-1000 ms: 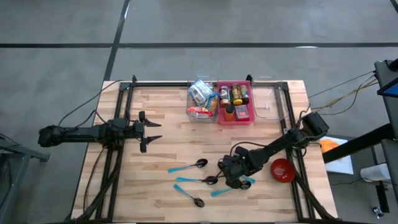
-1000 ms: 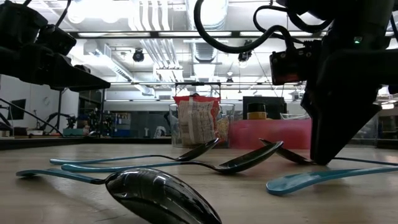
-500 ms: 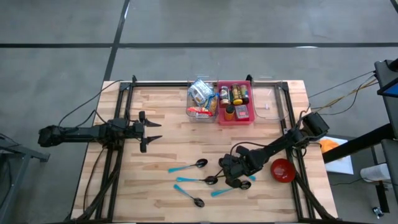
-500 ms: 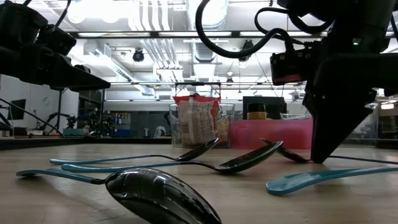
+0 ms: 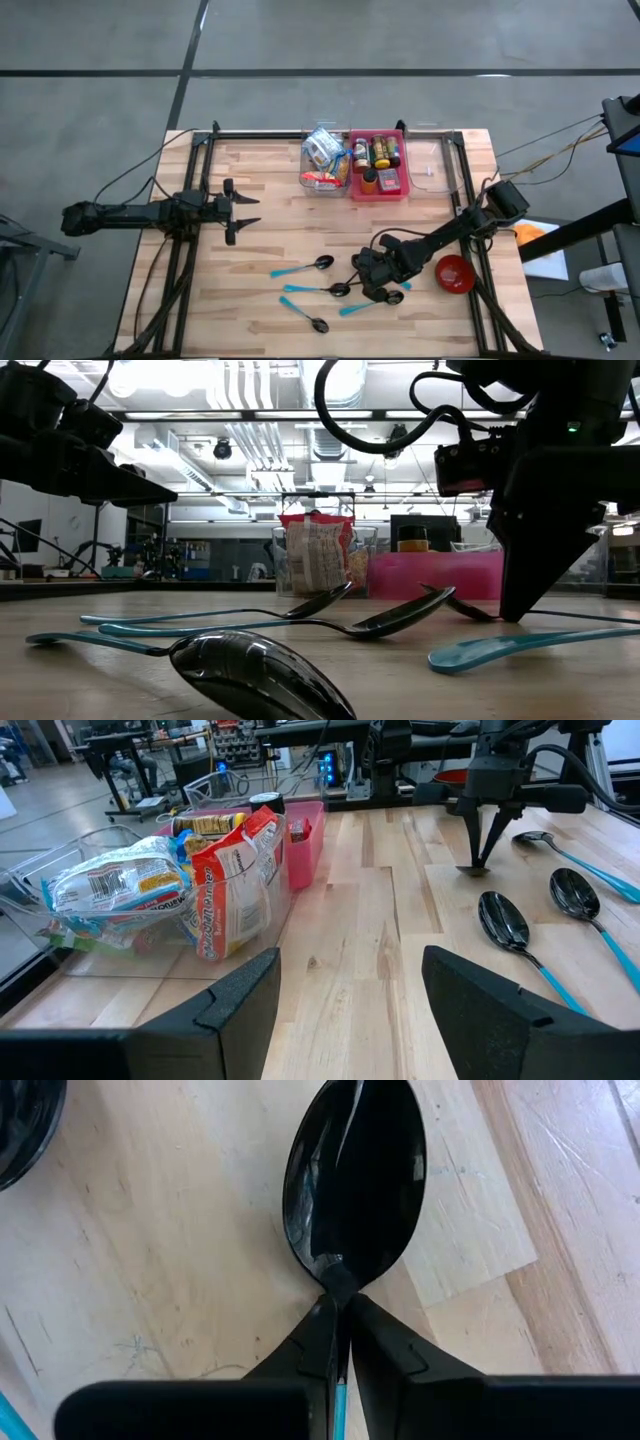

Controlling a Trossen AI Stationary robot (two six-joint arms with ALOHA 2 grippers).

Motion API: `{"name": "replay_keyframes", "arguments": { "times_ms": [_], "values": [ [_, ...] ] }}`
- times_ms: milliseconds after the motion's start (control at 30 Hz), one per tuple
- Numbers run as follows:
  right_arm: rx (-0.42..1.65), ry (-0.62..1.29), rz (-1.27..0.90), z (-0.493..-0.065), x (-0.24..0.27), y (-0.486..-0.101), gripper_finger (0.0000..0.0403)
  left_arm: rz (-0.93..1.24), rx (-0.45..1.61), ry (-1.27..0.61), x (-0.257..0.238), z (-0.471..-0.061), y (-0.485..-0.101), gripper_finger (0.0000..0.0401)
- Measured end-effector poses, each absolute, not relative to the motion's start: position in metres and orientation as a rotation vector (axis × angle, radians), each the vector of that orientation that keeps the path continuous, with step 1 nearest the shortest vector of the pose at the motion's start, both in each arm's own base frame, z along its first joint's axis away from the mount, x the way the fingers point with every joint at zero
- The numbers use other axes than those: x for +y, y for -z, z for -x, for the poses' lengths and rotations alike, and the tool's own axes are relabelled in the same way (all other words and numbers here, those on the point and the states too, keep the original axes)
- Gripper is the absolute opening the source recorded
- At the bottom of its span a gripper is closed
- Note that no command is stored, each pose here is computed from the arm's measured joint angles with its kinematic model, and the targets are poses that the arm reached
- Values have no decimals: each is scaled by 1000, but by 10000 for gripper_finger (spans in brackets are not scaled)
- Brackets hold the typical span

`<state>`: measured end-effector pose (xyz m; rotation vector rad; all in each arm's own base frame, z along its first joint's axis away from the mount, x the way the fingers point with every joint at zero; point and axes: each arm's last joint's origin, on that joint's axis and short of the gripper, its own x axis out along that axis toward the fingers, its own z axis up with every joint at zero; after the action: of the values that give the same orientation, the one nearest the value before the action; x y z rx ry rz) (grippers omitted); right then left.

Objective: Pick & Place Food Item
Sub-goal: Put the blue spoon into the right transparent bin

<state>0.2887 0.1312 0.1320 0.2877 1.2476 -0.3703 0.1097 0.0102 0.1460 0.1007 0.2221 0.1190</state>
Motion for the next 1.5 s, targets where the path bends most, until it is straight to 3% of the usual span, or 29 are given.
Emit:
{"name": "replay_keyframes", "arguments": {
  "times_ms": [533,933,1500],
  "values": [
    [1149,422,-372,-289,130,-159,20,-98,222,-119,10,-110,-146,244],
    [981,576,-517,-269,117,-205,20,-98,222,-119,10,-110,-146,244],
    [766,877,-525,-222,71,-259,20,-101,223,-119,10,-110,-146,244]
  ]
}}
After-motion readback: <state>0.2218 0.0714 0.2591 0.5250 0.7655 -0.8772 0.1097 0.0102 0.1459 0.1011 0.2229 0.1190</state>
